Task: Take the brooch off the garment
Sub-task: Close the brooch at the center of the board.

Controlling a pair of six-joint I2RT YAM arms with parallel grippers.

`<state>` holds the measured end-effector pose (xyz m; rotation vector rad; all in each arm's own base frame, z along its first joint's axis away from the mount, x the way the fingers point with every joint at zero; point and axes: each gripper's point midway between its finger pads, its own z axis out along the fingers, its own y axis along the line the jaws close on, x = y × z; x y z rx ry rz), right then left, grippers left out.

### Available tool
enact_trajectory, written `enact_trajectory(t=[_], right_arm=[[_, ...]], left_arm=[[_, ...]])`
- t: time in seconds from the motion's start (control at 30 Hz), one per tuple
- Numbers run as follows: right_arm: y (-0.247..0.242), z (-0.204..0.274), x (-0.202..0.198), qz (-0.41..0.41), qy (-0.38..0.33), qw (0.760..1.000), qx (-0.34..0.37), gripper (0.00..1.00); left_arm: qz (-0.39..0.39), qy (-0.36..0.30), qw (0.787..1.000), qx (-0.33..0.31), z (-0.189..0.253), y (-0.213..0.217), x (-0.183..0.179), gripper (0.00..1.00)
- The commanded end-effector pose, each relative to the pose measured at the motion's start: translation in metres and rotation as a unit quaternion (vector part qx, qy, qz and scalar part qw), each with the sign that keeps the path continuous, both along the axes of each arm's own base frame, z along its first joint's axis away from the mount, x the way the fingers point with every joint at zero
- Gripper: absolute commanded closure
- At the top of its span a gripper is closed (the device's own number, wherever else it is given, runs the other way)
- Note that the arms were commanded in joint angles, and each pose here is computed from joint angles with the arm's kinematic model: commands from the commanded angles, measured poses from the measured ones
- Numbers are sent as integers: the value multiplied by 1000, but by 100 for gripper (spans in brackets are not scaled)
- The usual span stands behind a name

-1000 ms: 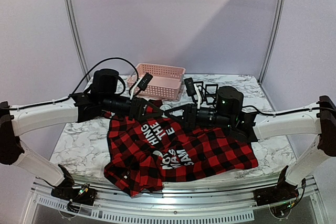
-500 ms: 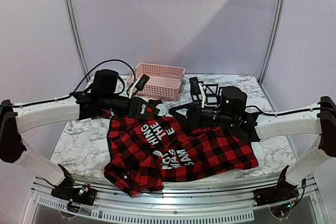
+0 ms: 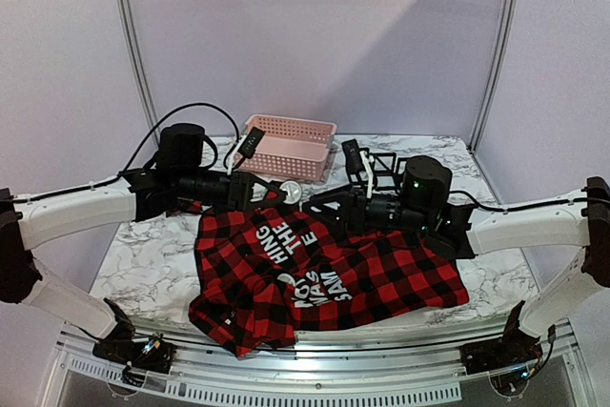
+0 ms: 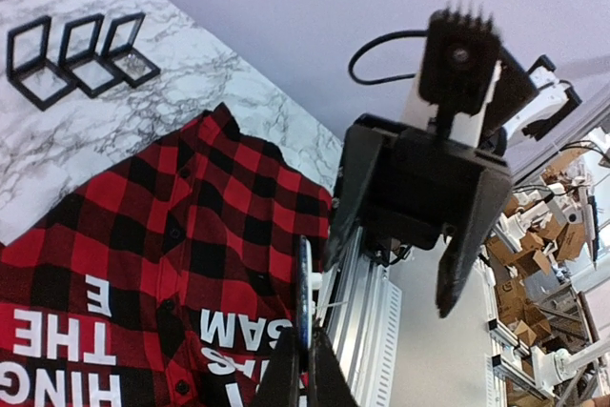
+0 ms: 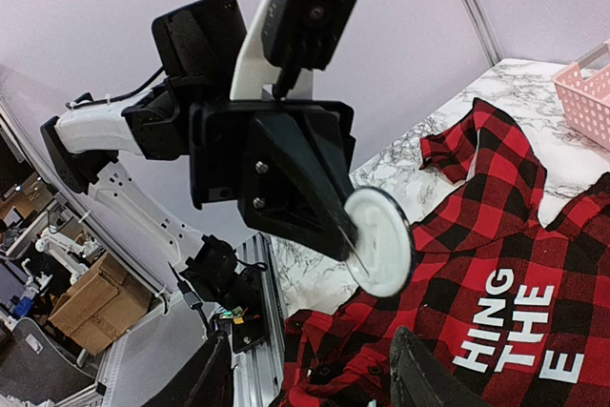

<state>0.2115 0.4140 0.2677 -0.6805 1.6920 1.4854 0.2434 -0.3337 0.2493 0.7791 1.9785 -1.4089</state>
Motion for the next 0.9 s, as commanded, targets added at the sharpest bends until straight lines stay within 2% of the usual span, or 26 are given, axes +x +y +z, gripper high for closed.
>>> enact_trajectory(t=[0.0,0.2,0.6,0.87], right_arm=[[7,-8,-2,1,-9,1000,-28,45],[15,-3,6,-6,-14,1000,-28,46],[22,5,23,-40,-14,999,-25,56],[23,2,26,-45,-17,998,-33,57]], left_arm=[[-16,-32,998,-44,26,3,-8,100],[-42,-40,996,-70,37,1,-21,100],[-53,-43,995,-73,40,-2,-28,100],[-52,-41,995,-71,38,-3,-27,100]])
